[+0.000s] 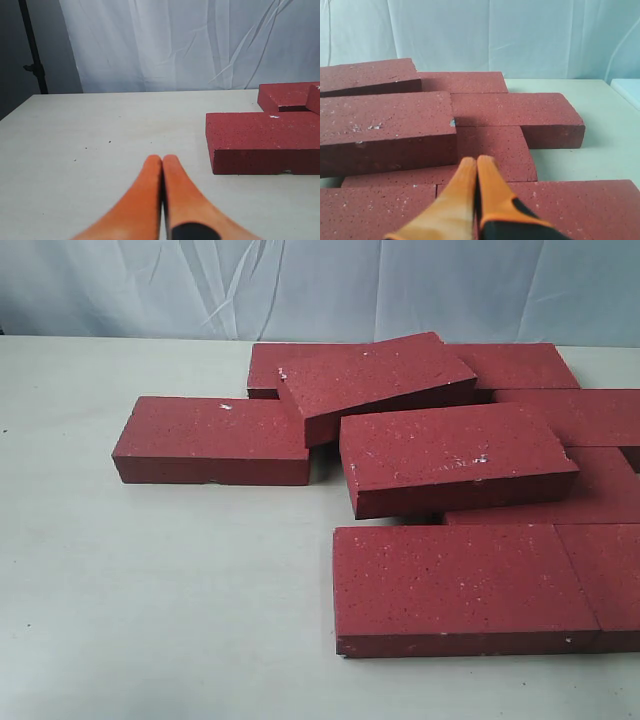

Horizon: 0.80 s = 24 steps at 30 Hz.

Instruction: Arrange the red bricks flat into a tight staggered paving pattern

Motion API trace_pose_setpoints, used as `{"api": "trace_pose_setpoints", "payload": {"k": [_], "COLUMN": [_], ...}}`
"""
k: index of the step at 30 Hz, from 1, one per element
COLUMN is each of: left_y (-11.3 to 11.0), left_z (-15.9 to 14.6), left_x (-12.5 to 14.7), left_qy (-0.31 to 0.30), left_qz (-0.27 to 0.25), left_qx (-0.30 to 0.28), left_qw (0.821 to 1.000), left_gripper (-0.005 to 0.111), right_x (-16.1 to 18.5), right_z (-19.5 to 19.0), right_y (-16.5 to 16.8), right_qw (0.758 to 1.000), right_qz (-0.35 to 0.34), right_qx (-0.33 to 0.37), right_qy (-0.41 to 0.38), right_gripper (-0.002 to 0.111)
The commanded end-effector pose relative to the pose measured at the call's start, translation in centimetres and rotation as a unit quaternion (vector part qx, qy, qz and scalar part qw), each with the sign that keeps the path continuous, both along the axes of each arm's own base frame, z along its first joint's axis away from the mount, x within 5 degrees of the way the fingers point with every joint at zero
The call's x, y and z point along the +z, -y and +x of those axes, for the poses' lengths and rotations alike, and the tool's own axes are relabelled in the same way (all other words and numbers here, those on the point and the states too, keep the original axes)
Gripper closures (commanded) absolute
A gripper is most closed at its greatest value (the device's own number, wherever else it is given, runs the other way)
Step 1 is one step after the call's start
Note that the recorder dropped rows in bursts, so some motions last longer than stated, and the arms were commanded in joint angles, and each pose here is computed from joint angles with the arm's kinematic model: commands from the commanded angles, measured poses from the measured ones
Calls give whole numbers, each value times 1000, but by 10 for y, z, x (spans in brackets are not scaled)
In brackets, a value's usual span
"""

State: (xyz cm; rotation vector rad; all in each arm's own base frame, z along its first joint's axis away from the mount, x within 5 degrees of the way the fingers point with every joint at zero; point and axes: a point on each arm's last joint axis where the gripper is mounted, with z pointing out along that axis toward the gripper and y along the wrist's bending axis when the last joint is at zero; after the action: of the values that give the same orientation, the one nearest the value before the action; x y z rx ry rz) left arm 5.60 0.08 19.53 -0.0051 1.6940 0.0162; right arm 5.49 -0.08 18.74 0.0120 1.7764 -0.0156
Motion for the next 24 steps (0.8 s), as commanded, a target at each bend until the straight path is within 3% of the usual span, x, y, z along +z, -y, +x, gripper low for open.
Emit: {"api": "trace_pose_setpoints", "payload": {"k": [1,10,24], "left_y": [0,0,0], "left_z": [0,0,0], "left_x": [0,0,0], "left_qy": [4,4,4], "left_qz": [-1,-1,-1], "left_qx": [2,2,2], "left_qw": [1000,1000,1000], "left_gripper": [107,107,107], "right_x": [11,36,49], "right_z": [1,0,-4], "right_y": [1,1,1], "right_qw": [998,979,962], "right_qz": [-2,-5,-4], "right_qx": [-4,-7,-9], "right_qy": [66,202,273], "right_gripper": [109,109,109]}}
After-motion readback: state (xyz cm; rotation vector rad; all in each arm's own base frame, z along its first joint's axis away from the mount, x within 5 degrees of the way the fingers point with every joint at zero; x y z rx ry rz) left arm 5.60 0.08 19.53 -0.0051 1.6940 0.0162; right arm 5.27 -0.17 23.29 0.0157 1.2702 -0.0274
